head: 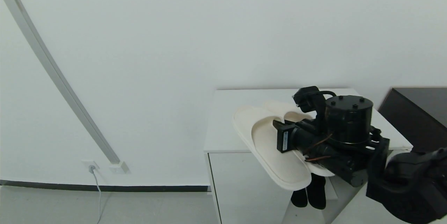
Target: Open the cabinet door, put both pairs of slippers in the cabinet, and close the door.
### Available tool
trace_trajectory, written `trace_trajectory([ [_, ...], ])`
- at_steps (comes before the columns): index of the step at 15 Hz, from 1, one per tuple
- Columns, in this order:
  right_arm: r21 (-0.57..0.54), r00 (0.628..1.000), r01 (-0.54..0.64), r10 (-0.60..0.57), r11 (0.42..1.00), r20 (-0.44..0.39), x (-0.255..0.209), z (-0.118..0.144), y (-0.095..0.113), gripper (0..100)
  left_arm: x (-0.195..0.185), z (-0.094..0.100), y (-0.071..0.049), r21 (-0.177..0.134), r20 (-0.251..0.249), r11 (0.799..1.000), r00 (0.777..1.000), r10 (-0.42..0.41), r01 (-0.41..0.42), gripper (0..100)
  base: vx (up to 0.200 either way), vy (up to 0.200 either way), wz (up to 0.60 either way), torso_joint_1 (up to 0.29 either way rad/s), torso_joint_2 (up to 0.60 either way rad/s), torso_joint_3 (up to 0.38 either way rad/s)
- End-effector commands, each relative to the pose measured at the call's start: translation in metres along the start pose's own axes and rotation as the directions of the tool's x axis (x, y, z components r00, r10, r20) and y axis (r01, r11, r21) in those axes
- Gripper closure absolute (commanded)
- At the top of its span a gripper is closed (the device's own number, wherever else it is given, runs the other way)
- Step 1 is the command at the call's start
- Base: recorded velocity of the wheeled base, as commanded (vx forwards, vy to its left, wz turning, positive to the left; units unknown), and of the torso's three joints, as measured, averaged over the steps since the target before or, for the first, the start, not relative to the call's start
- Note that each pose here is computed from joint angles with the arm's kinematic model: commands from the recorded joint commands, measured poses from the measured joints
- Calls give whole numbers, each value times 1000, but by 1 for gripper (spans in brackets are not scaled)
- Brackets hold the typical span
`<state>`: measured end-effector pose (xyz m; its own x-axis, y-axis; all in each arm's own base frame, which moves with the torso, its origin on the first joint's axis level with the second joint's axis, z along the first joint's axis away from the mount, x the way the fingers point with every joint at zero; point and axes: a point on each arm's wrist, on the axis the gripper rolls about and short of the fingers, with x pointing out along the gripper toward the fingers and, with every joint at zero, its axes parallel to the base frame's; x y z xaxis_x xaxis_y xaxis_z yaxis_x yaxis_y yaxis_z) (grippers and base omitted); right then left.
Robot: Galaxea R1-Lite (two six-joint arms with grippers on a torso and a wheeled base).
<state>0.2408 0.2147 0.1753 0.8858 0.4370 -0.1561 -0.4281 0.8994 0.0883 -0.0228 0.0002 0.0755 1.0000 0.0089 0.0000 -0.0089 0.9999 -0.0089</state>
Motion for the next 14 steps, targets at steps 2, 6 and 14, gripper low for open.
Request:
trace_trajectory([
  [2,-4,999,-37,37,999,15,-26,5,0,100,0,0,0,0,0,1000,1000,0,0,100,0,0,0,0,0,0],
  [6,-8,999,-39,39,999,3,-25,1,1,100,0,0,0,-2,0,1000,1000,0,0,100,0,0,0,0,0,0],
  [14,-26,999,-35,34,999,-18,-21,-5,1,100,0,0,0,0,0,1000,1000,-1,1,100,-125,0,0,3,3,1],
])
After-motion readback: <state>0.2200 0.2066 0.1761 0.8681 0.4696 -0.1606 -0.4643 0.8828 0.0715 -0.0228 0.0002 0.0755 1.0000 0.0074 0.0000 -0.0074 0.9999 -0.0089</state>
